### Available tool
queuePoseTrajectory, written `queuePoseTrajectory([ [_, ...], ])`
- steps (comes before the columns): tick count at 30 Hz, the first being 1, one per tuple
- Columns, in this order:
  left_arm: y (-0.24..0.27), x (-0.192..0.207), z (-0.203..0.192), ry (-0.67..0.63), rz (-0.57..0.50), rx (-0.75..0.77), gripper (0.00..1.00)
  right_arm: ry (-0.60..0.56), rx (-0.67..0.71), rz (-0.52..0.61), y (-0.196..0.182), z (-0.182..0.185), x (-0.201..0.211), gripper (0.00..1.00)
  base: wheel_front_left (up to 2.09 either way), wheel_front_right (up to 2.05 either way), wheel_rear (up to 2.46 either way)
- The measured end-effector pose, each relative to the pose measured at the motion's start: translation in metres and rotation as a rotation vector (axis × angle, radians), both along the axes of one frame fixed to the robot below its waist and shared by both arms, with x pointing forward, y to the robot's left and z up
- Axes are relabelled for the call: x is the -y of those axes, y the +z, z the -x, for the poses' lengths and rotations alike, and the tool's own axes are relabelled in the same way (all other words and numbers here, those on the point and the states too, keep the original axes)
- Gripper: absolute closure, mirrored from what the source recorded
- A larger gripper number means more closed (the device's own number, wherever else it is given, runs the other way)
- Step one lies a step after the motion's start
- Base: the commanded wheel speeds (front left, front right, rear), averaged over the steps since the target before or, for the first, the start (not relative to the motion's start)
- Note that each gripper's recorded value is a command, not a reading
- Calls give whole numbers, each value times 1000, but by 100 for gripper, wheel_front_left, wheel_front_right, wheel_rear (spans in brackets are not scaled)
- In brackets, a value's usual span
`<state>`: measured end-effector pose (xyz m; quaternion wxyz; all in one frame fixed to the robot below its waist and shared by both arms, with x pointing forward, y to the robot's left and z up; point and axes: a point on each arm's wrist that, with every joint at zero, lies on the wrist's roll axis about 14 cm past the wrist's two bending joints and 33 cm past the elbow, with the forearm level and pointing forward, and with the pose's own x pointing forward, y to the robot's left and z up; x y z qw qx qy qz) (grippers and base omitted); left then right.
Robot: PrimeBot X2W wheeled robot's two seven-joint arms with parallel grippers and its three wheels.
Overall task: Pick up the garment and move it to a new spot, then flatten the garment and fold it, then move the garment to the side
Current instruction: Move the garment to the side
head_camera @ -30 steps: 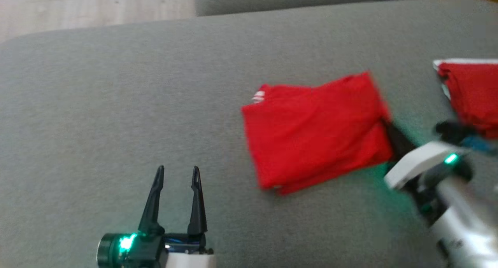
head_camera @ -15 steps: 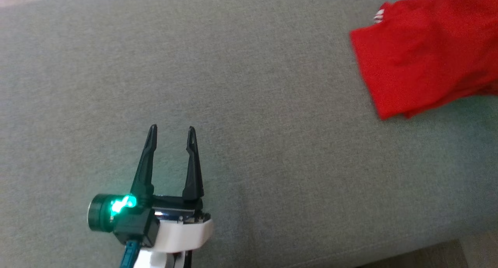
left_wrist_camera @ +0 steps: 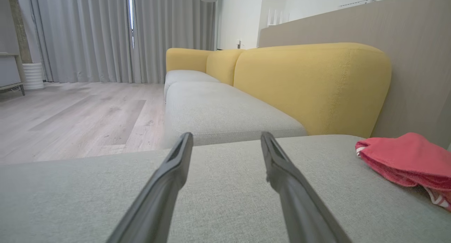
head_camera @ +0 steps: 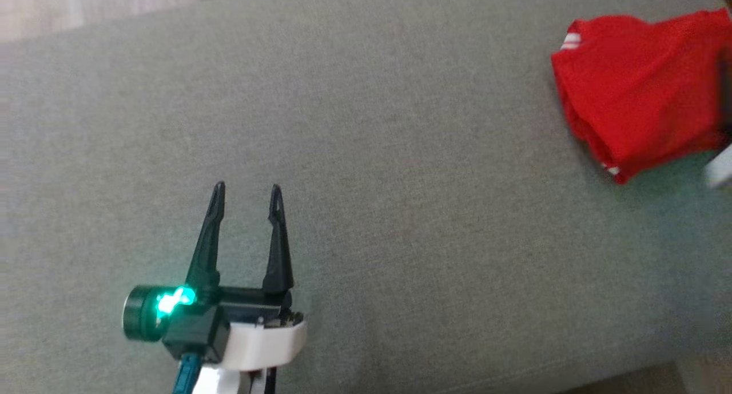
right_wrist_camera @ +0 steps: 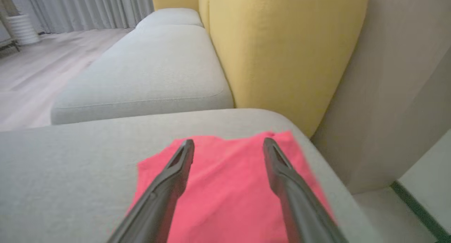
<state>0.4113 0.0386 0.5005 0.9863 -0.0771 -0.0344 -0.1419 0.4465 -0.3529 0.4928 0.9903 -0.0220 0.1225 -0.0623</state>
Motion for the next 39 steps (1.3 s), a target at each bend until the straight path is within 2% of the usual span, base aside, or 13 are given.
queuePoseTrajectory([
  [7,3,-20,35,51,1,-26,0,146,-7,-208,-57,49,-117,0,0,0,0],
  [13,7,-51,67,140,1,-27,0,287,44,-253,-62,89,-198,0,0,0,0],
  [15,11,-60,74,170,4,-14,0,313,99,-255,-48,94,-213,0,0,0,0],
  [16,11,-60,74,170,4,-14,0,313,99,-255,-48,94,-213,0,0,0,0],
  [20,32,-72,85,198,12,56,0,337,255,-224,-3,97,-224,0,0,0,0],
  [23,45,-82,94,222,7,104,0,352,313,-200,13,107,-227,0,0,0,0],
  [31,21,-100,126,275,-39,41,0,316,290,-156,2,130,-215,0,0,0,0],
  [39,10,-106,130,291,-55,12,0,301,292,-156,2,130,-213,0,0,0,0],
])
